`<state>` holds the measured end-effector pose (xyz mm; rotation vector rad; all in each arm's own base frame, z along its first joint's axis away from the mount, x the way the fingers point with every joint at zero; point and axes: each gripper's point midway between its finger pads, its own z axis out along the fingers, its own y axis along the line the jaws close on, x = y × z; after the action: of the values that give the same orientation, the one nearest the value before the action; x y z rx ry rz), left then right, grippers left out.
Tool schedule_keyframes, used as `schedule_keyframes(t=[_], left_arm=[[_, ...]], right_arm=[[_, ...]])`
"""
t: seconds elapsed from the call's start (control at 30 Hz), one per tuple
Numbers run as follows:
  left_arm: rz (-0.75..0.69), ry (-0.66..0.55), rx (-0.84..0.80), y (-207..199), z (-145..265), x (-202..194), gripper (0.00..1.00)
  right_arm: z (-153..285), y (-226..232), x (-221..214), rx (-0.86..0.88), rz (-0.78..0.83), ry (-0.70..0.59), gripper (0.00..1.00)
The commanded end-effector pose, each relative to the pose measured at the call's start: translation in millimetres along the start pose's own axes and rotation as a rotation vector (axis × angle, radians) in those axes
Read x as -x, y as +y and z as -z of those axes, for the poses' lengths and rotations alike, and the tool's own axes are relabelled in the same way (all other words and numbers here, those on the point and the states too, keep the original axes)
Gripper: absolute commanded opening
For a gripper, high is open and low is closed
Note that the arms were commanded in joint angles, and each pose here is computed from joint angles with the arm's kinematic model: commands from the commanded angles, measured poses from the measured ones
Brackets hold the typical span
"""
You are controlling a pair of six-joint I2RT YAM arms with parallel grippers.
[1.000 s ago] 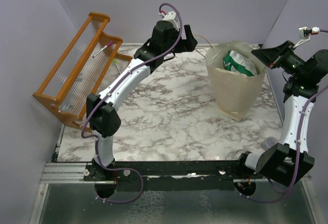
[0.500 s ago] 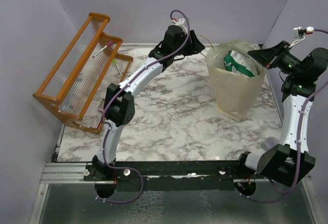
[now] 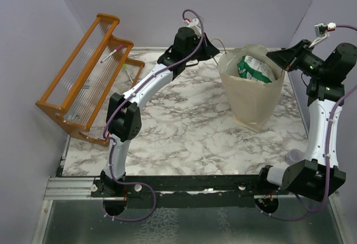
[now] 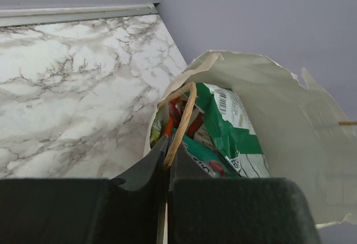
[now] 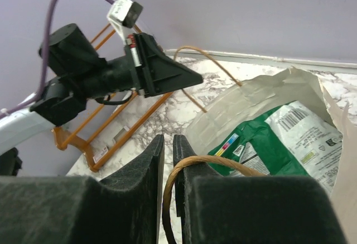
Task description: Take the snacks out of the paper bag
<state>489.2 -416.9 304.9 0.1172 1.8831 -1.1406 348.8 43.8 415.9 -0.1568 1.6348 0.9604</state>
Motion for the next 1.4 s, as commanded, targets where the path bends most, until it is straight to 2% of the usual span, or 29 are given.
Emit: schedule_keyframes(t=[0.0, 0.3, 0.43, 0.67, 0.87, 1.0, 1.13, 1.23, 1.37], left_arm=[[-0.048, -0.137, -0.15, -72.0, 57.4, 58.0, 0.0], [-0.006, -0.09, -0.263, -108.3, 103.7, 45.7, 0.0], [-0.016, -0.098, -0.287, -125.7, 136.1, 38.9, 0.0], [-0.023, -0.092, -0.22, -114.2, 180.6, 15.0, 0.0], [0.001, -0.057, -0.21, -108.8, 200.6, -6.8, 0.0], [0.018, -0.01, -0.222, -110.0, 208.7, -29.9, 0.0], [0.022, 0.011, -0.201, -105.5, 218.8, -44.8, 0.01], [0.01, 0.013, -0.145, -93.5, 225.3, -49.7, 0.1], [-0.043, -0.001, -0.068, -81.7, 237.2, -47.1, 0.3]], right_arm=[[2.8, 14.4, 14.9, -0.014, 0.086, -0.033, 0.14], [9.3, 21.7, 26.0, -0.076, 0.126, -0.041, 0.17], [9.8, 23.9, 30.2, -0.118, 0.152, -0.044, 0.19], [5.0, 29.9, 26.1, -0.167, 0.202, -0.036, 0.19], [5.9, 22.1, 39.8, -0.267, 0.245, -0.053, 0.17], [-0.9, 34.8, 41.0, -0.183, 0.224, -0.036, 0.17], [-3.6, 67.6, 23.7, 0.013, 0.206, -0.017, 0.16], [-4.6, 78.0, 3.9, 0.106, 0.176, 0.01, 0.16], [-6.3, 88.5, -3.9, 0.141, 0.199, 0.023, 0.15]])
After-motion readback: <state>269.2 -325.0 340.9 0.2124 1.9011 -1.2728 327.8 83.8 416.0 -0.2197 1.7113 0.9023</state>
